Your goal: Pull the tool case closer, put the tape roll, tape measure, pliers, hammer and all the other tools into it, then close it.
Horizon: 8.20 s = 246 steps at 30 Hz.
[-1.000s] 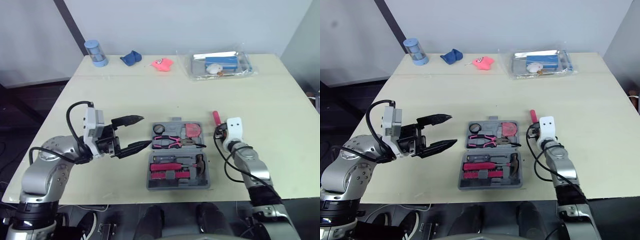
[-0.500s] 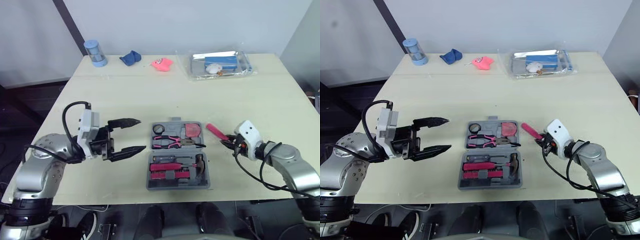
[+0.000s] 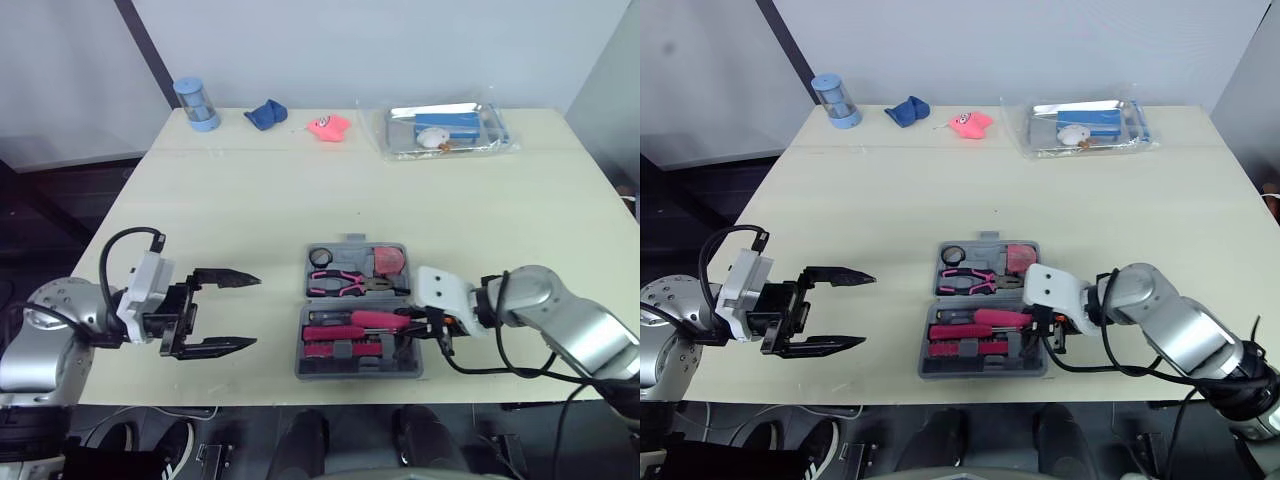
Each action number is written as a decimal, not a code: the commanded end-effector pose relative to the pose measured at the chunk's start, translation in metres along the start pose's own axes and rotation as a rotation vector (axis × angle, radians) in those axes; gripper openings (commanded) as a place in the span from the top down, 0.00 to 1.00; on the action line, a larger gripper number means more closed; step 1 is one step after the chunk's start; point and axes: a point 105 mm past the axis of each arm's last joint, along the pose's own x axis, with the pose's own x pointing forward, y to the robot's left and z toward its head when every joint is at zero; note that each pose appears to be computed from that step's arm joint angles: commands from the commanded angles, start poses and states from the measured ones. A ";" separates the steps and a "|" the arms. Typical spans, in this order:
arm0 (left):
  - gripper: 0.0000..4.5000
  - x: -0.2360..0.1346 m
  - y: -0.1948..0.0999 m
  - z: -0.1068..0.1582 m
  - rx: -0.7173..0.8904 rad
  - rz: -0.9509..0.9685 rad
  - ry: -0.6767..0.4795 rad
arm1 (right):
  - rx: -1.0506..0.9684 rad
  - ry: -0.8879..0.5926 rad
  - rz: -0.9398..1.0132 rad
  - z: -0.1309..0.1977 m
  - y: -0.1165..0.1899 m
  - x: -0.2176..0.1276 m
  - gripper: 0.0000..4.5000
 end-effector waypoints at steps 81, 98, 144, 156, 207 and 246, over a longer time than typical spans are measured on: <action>0.00 -0.004 -0.030 -0.019 0.030 -0.194 0.022 | -0.065 -0.236 0.133 0.035 0.028 0.066 0.99; 0.00 0.001 -0.024 -0.023 -0.009 -0.109 -0.014 | 0.004 -0.276 0.093 0.010 0.025 0.065 0.99; 1.00 0.039 0.054 -0.122 -0.259 0.167 0.121 | 0.222 -0.247 -0.279 -0.082 -0.056 0.022 1.00; 1.00 0.053 0.053 -0.142 -0.285 0.124 0.212 | 0.212 -0.241 -0.286 -0.081 -0.058 0.024 1.00; 1.00 0.116 0.054 -0.123 -0.201 -0.047 0.152 | 0.201 -0.256 -0.249 -0.072 -0.051 0.021 1.00; 1.00 0.116 0.035 -0.120 -0.212 -0.119 0.169 | 0.276 -0.208 -0.131 -0.080 -0.023 0.021 1.00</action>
